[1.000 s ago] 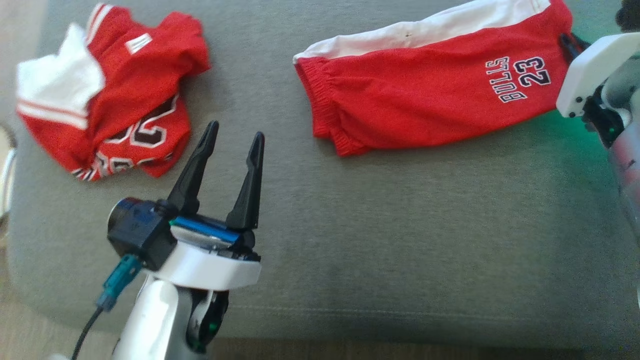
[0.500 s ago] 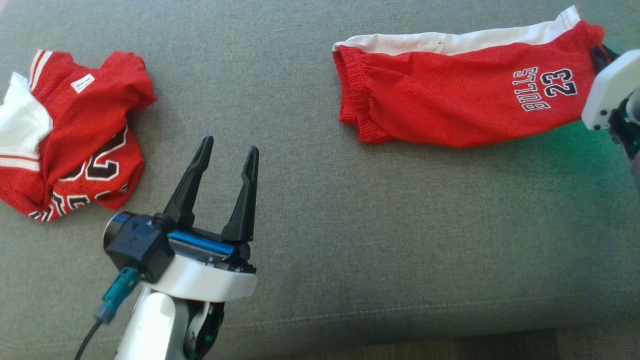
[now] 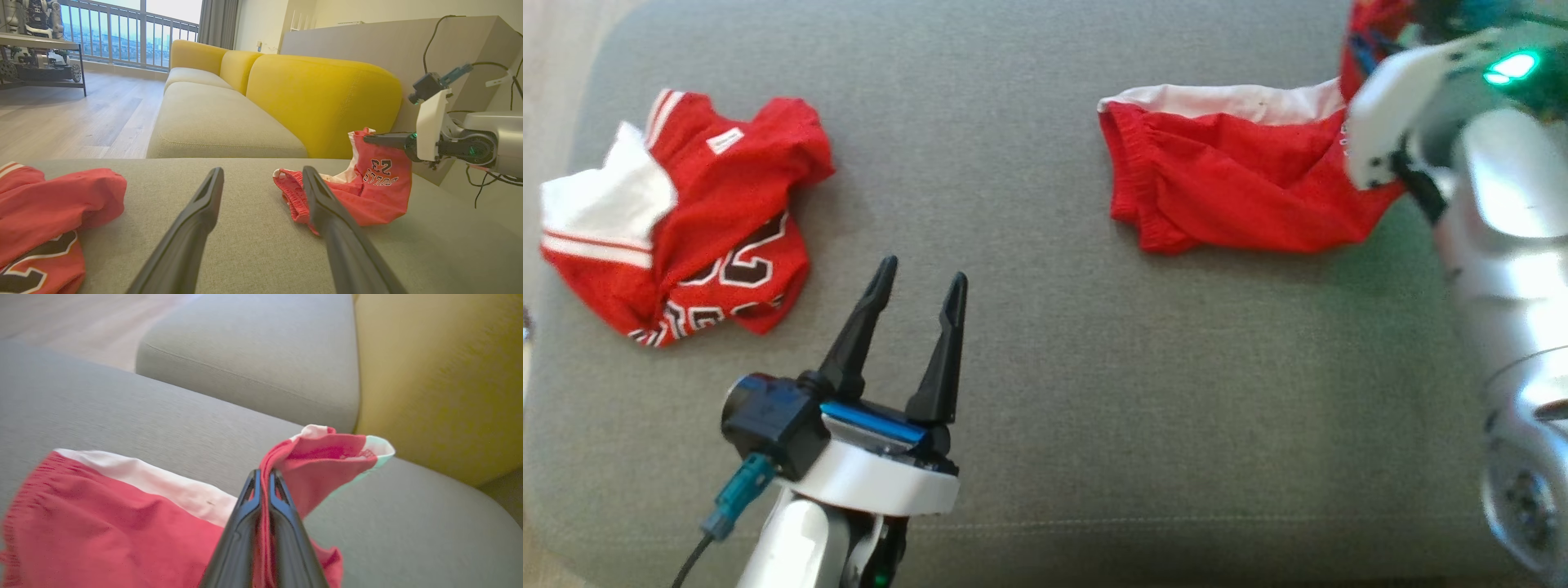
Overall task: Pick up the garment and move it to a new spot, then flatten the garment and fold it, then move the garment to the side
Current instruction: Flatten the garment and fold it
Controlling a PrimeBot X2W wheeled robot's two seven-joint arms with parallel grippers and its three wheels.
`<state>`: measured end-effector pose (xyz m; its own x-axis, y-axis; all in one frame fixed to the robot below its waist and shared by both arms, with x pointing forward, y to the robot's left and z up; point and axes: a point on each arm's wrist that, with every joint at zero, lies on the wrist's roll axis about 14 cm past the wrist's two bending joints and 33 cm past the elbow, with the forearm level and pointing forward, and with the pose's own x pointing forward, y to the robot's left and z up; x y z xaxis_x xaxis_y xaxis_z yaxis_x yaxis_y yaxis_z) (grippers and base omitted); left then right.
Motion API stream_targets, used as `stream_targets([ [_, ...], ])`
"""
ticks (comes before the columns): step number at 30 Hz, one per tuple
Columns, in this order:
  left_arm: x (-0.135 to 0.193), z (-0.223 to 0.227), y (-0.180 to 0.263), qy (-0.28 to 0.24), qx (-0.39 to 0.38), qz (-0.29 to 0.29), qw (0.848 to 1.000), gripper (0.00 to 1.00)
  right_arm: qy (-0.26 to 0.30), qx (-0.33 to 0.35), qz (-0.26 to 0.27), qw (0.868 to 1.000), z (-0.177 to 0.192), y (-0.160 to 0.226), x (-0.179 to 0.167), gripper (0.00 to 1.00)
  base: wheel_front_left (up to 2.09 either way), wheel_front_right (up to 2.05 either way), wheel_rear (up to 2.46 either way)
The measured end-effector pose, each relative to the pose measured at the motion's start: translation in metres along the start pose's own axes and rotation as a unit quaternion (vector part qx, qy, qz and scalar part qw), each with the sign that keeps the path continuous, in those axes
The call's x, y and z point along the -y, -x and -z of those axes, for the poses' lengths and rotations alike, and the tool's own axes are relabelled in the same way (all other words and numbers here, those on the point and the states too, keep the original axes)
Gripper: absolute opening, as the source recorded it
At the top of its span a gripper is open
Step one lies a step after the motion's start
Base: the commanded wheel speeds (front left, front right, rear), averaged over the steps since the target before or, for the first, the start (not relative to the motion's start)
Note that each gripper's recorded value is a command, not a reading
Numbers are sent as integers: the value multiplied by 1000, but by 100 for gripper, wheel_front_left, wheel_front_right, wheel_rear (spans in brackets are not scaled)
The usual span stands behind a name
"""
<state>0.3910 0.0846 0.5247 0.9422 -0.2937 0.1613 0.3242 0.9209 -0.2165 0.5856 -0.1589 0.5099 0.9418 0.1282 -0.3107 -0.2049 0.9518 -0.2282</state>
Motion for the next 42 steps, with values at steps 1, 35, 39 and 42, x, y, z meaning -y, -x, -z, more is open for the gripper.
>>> stream_targets([
  [1, 0, -1, 2, 2, 1, -1, 1000, 100, 4, 6, -11, 1000, -7, -1, -11, 0, 0, 0, 0],
  [35, -24, -12, 21, -4, 9, -65, 998, 100, -73, 126, -129, 981, -49, 35, -119, 100, 0, 0, 0],
  [39, -27, -16, 21, -11, 15, -73, 997, 100, -91, 149, -82, 981, -36, 54, -87, 100, 0, 0, 0],
  [42, -32, -14, 28, -13, 11, -91, 996, 100, -95, 152, -47, 983, -17, 71, -64, 100, 0, 0, 0],
])
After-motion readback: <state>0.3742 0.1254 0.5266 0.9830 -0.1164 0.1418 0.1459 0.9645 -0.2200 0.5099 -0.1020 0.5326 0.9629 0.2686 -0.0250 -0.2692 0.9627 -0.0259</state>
